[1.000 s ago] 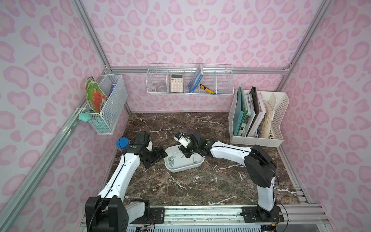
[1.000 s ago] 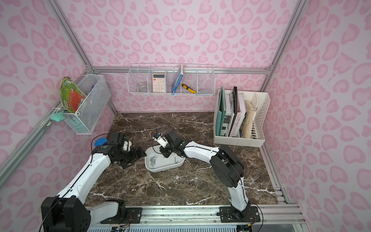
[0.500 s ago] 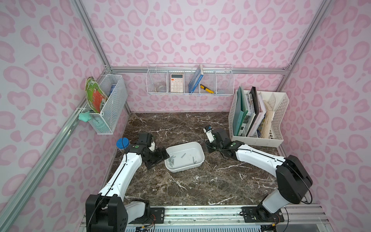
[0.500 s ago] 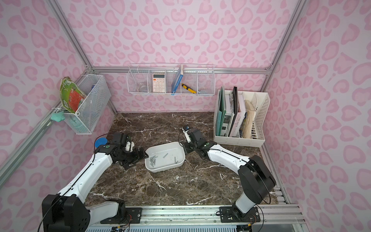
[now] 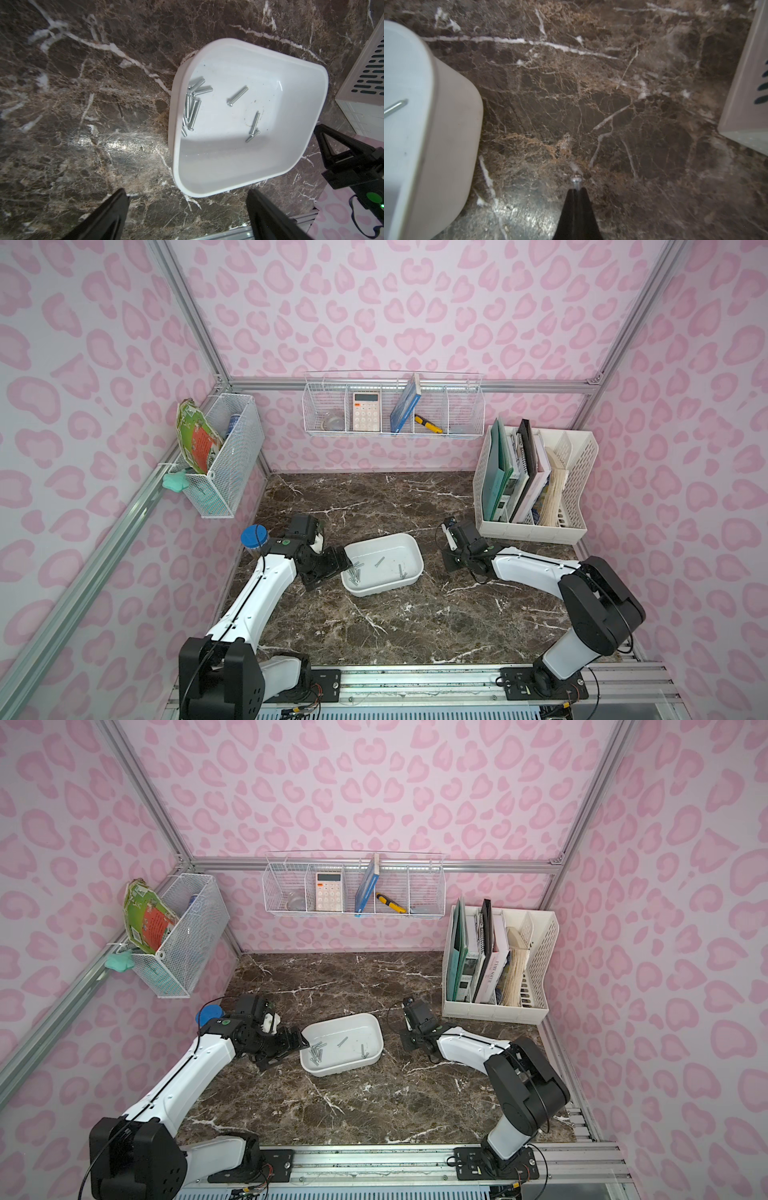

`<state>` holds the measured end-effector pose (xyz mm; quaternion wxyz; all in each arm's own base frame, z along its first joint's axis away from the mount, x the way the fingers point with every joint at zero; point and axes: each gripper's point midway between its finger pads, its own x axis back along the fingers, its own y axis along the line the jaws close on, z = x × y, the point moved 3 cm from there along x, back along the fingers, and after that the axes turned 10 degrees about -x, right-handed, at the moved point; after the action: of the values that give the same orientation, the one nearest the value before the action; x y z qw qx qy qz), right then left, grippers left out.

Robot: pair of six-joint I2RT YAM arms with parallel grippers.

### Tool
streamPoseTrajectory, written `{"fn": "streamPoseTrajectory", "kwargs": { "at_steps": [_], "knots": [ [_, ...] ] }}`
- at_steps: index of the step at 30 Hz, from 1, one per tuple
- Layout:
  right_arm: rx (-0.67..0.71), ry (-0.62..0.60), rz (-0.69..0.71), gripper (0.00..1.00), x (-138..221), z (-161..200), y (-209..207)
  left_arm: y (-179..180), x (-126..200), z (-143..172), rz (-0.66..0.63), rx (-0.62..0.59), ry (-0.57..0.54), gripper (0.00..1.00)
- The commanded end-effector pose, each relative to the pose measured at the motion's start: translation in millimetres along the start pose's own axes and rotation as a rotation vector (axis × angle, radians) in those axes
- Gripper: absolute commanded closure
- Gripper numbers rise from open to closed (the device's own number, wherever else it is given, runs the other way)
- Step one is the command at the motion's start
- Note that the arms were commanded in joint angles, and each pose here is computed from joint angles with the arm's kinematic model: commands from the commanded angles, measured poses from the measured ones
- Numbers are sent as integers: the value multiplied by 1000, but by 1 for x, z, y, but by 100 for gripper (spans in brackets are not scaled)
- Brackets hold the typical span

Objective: Take out the screws from the storage box
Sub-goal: Place the screw at the center of the board.

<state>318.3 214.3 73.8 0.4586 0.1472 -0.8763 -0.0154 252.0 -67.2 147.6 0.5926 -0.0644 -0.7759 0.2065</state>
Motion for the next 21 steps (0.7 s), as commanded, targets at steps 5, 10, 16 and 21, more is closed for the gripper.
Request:
{"fn": "streamPoseTrajectory", "kwargs": {
  "at_steps": [5, 10, 16, 21],
  "knots": [
    [-37, 32, 7, 100, -17, 14, -4, 0, 2, 1, -9, -5, 8, 6],
    [-45, 40, 20, 99, -17, 21, -8, 0, 3, 0, -11, -7, 3, 7],
    [-41, 40, 16, 95, -15, 21, -8, 0, 3, 0, -13, -10, -1, 6],
    [-34, 11, -6, 93, -7, 9, -2, 0, 3, 1, -14, -12, -2, 6]
  ]
}}
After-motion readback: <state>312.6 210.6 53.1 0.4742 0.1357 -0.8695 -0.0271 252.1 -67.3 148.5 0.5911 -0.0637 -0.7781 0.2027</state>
